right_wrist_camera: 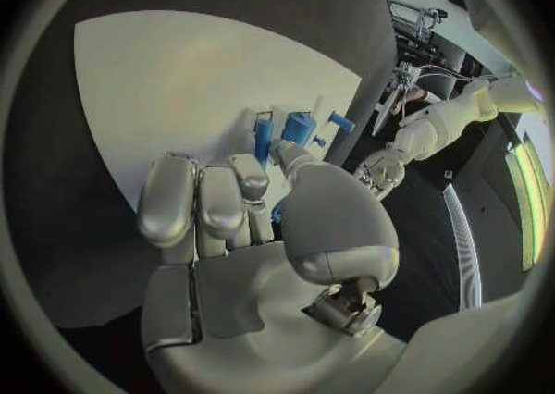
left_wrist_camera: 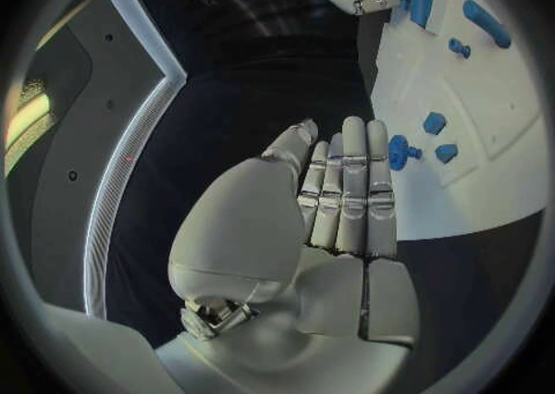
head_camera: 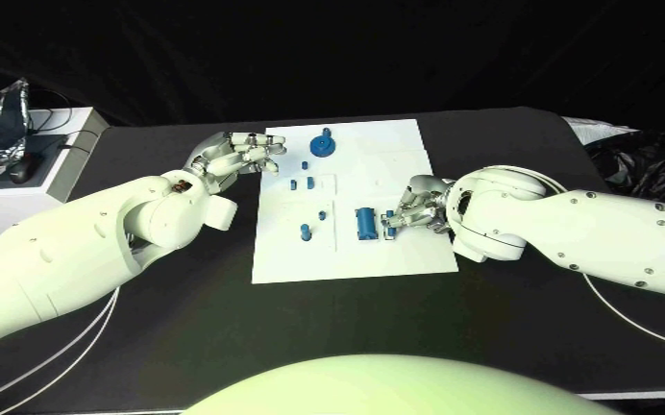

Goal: Assemble the parts on the task board

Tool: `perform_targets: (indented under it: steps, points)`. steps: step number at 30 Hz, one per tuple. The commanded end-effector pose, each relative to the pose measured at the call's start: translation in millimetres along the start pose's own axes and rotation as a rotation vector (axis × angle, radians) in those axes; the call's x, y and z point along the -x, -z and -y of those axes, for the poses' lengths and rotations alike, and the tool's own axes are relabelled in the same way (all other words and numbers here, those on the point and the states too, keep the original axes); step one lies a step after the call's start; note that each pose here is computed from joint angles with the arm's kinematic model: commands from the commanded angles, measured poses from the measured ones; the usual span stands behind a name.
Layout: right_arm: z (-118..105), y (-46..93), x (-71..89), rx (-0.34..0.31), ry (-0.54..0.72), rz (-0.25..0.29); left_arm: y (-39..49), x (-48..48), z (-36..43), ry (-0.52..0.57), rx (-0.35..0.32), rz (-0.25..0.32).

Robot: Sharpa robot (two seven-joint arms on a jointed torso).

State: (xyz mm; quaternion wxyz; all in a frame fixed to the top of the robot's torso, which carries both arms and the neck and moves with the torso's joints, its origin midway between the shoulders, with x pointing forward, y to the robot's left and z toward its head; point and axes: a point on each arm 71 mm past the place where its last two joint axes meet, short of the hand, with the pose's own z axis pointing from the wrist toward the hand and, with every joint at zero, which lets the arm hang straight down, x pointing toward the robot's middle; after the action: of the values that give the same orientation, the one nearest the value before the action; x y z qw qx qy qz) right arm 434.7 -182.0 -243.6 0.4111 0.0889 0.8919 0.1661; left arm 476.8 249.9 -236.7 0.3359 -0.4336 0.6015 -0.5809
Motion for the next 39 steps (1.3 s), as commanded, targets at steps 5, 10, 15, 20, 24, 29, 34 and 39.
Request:
perform_targets:
  steps: [5, 10, 15, 20, 24, 29, 34, 39]
  points:
    - [-2.1, 0.0, -7.5, 0.015, 0.061, -0.057, 0.1, -1.6, 0.6, 0.009, -0.006, -0.008]
    - [-1.7, 0.5, -8.7, 0.015, 0.071, -0.065, 0.4, -1.1, 0.6, 0.008, -0.006, -0.006]
    - [-2.1, 0.5, -9.2, 0.017, 0.074, -0.066, 0.4, -1.0, 0.6, 0.009, -0.005, -0.006]
    - [-1.7, -1.0, -7.2, 0.017, 0.065, -0.045, 0.4, -1.1, 0.6, 0.01, -0.005, -0.005]
    - [-1.1, -2.9, -5.0, 0.018, 0.052, -0.023, 0.4, -0.9, 0.6, 0.01, -0.005, -0.004]
    - [-1.4, -4.1, -4.6, 0.024, 0.036, -0.014, 0.5, -0.7, 0.7, 0.01, -0.004, -0.003]
    - [-1.4, -4.5, -5.1, 0.028, 0.026, -0.013, 0.5, -0.5, 0.6, 0.01, -0.004, -0.002]
    - [-1.1, -4.5, -5.1, 0.029, 0.019, -0.008, 0.4, -0.6, 0.6, 0.01, -0.004, -0.002]
